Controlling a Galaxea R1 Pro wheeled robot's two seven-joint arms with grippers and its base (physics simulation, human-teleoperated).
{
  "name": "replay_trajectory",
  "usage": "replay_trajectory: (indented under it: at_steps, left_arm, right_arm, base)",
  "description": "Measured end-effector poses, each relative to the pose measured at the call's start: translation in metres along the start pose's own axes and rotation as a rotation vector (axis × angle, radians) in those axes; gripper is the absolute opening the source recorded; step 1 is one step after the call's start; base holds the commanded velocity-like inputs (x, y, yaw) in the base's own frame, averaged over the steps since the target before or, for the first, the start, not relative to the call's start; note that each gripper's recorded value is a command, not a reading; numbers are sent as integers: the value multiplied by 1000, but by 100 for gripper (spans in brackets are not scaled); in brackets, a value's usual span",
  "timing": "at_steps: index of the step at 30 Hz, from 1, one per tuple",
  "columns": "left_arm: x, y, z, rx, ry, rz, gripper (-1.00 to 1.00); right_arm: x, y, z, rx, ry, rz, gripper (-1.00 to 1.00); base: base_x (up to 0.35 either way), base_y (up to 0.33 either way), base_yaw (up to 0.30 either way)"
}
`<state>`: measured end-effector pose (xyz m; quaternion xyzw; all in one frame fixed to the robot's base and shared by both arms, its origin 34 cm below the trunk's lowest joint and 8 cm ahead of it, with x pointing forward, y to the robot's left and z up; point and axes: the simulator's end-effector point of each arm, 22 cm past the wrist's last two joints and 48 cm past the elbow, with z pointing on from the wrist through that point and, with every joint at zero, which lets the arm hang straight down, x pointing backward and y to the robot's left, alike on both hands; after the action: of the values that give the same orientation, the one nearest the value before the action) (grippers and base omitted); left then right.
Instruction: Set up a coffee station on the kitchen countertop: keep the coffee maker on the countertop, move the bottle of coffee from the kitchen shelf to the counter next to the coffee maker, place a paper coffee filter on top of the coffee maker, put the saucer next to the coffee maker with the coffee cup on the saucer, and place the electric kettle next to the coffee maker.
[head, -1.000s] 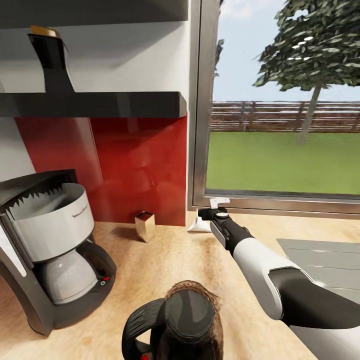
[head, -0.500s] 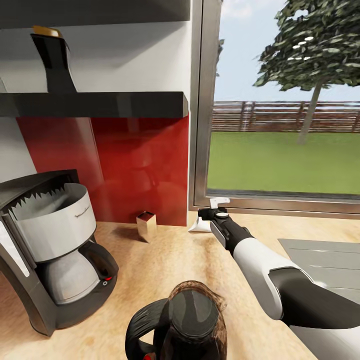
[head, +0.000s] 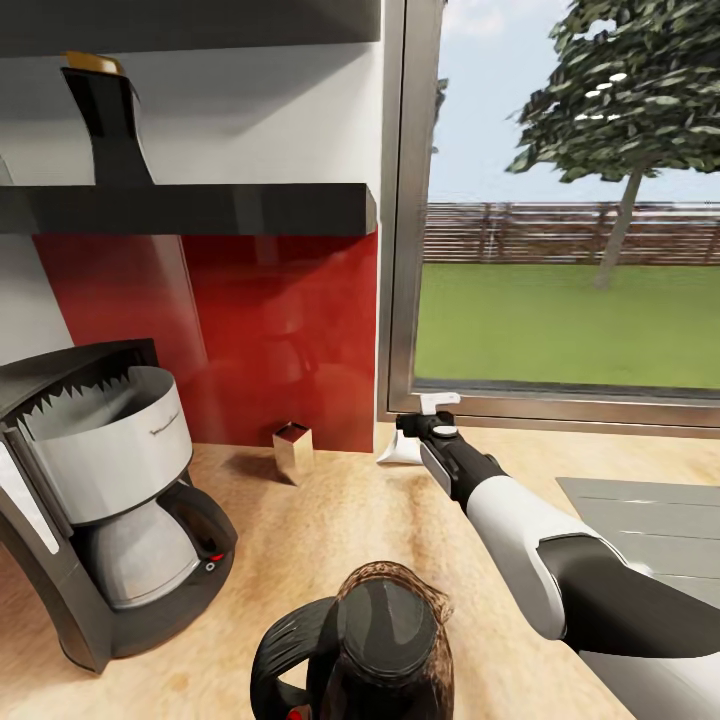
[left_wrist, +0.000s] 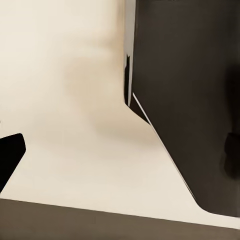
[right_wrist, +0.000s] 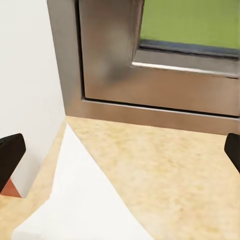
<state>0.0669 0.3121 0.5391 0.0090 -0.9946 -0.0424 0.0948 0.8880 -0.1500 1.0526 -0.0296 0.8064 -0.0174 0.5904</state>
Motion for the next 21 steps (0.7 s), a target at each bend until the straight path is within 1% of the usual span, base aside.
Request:
replay_trajectory:
  at_steps: [13, 21]
  left_arm:
    - [1, -2, 0, 6, 3, -1, 100]
    - [-2, -3, 10, 7, 3, -2, 100]
  right_arm:
    - [-1, 0, 0, 1, -3, 0, 100]
    - [9, 0, 4, 1, -2, 2, 100]
  base:
    - [0, 0, 0]
    - [0, 0, 0]
